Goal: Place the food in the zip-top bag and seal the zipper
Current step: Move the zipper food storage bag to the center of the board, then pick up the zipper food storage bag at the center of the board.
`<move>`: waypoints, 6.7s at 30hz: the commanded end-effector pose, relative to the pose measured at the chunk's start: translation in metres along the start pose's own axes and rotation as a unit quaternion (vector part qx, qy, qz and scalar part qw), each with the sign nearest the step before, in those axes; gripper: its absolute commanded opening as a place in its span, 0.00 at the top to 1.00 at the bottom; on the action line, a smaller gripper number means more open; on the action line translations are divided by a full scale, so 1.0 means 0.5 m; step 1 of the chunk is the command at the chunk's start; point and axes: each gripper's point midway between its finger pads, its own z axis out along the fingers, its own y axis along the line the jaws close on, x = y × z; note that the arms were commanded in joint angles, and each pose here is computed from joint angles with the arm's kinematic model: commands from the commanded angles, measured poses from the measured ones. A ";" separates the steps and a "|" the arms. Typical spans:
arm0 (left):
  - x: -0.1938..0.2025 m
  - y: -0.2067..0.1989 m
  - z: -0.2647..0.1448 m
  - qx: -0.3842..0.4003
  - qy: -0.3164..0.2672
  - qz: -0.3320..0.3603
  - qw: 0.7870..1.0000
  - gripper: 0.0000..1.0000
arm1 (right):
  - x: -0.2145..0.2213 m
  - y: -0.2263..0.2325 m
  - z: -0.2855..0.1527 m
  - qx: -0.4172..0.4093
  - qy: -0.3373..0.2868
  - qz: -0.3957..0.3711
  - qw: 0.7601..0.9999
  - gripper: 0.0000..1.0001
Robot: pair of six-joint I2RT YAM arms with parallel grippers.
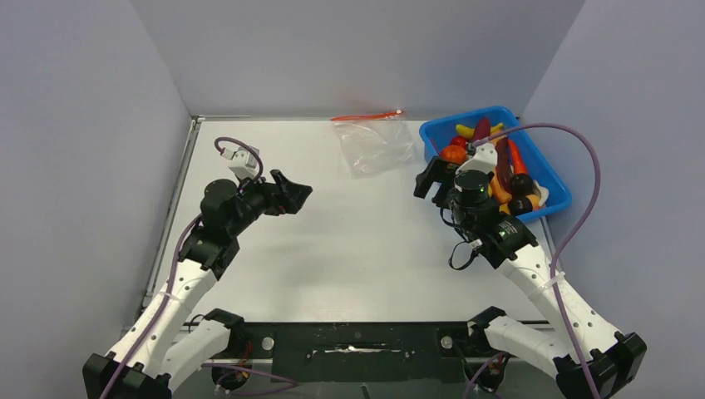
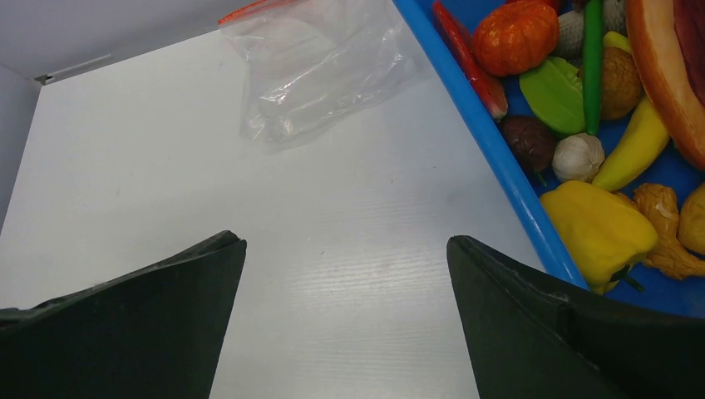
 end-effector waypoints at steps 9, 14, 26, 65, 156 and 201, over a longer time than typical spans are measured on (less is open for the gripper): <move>-0.042 -0.013 -0.021 0.008 -0.044 0.033 0.998 0.14 | -0.055 -0.033 0.037 0.078 -0.033 -0.039 0.996 0.02; -0.040 -0.011 -0.022 0.006 -0.042 0.034 0.998 0.14 | -0.083 -0.077 0.079 0.157 -0.020 -0.097 0.983 0.01; 0.004 0.013 -0.042 -0.006 -0.027 0.060 0.998 0.14 | -0.096 -0.252 0.147 0.323 0.037 -0.191 0.926 0.46; 0.022 0.054 -0.066 -0.064 -0.038 0.107 0.991 0.14 | -0.106 -0.142 0.367 0.202 0.067 -0.164 0.963 0.35; 0.035 0.124 -0.054 -0.140 -0.012 0.097 0.985 0.27 | 0.201 0.020 0.085 -0.002 0.190 -0.189 0.963 0.65; -0.109 0.132 -0.218 -0.214 -0.207 0.104 0.949 0.26 | 0.458 0.317 0.227 0.199 0.264 0.036 0.943 0.43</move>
